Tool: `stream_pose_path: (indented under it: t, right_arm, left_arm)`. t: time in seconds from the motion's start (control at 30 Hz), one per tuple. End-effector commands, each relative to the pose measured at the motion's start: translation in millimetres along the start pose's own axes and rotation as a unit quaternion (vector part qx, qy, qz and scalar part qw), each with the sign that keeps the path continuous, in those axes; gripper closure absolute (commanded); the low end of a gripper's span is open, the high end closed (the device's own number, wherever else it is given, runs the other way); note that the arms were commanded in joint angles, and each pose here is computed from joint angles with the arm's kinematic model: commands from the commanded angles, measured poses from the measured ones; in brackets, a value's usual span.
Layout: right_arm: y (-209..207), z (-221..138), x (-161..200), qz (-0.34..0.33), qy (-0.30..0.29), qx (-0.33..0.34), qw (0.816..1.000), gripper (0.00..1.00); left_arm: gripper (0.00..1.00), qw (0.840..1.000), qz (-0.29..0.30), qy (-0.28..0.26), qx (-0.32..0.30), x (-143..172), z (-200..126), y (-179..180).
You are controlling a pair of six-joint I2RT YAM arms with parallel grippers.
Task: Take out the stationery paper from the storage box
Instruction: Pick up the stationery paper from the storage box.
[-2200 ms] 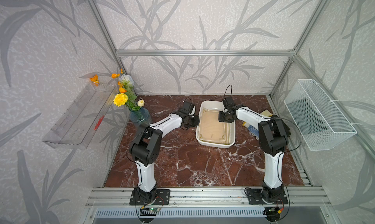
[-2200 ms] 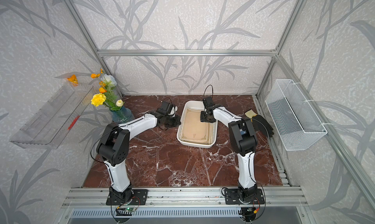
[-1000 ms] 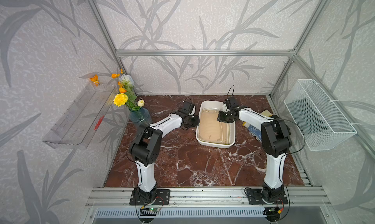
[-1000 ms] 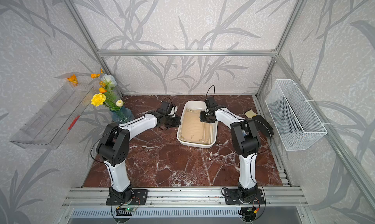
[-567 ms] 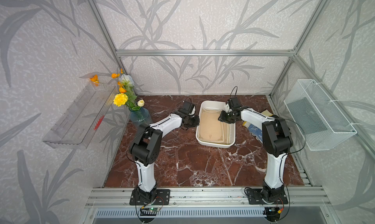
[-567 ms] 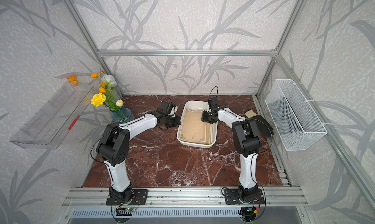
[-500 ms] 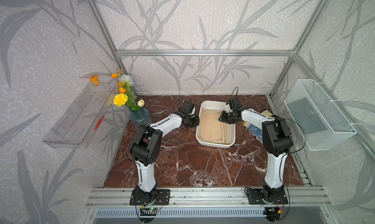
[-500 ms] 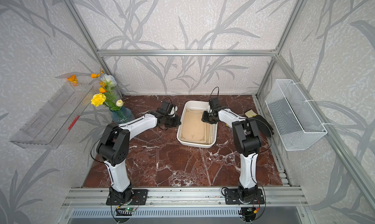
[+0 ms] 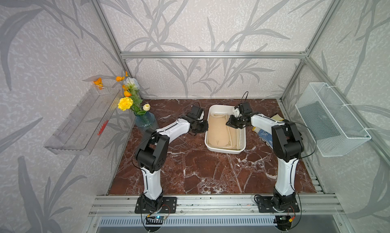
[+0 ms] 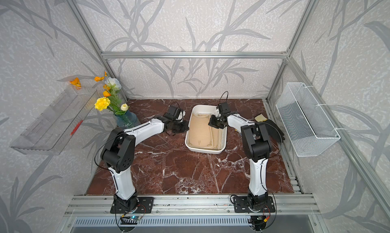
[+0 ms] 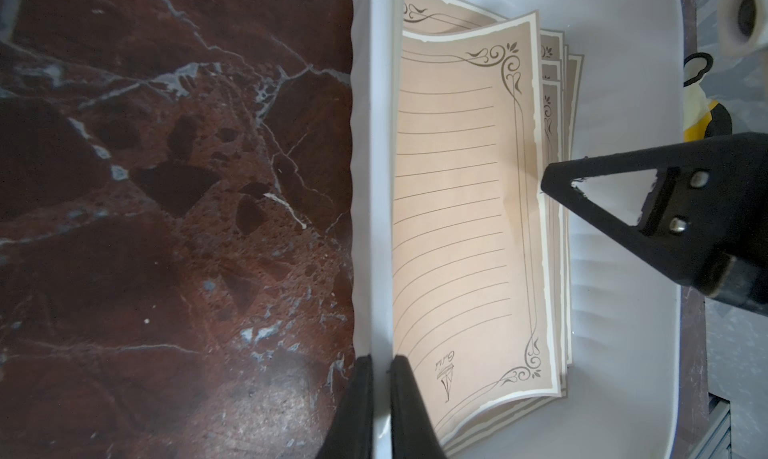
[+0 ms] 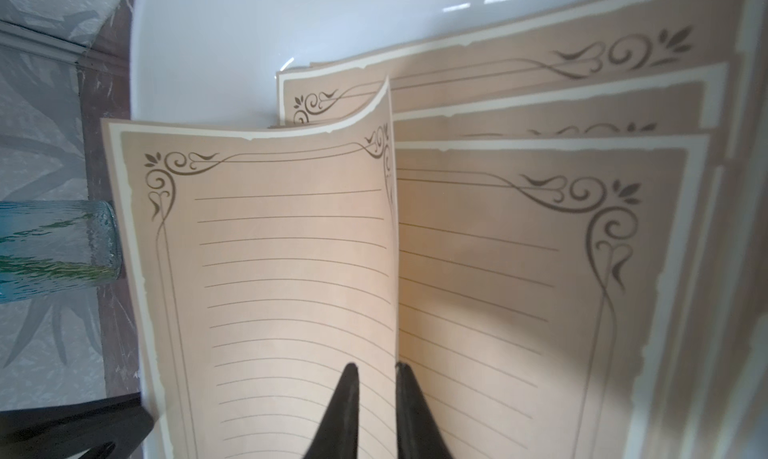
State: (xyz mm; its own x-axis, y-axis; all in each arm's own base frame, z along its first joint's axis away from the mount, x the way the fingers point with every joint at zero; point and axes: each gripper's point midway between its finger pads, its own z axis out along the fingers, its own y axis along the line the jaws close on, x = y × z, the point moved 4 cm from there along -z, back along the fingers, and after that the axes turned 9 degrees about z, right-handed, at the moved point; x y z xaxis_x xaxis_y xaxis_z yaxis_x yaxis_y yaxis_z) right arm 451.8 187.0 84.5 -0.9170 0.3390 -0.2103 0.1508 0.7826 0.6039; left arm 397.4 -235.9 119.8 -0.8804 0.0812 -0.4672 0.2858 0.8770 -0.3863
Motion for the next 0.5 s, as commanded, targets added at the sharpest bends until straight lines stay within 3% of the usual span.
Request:
stream_pose_path:
  t: [0.0,0.3,0.47]
  right_arm:
    - [-12,13,6,0.008,0.018,0.017,1.000,0.80]
    - [-22,20,8,0.019,0.028,0.024,0.999,0.74]
    - [-23,20,7,0.022,0.031,0.016,0.999,0.80]
  left_arm:
    - [0.89,0.999,-0.005,0.039,-0.004,20,11,1]
    - [0.89,0.999,-0.006,0.041,-0.006,21,13,3]
    - [0.89,0.999,-0.005,0.043,-0.008,22,13,3]
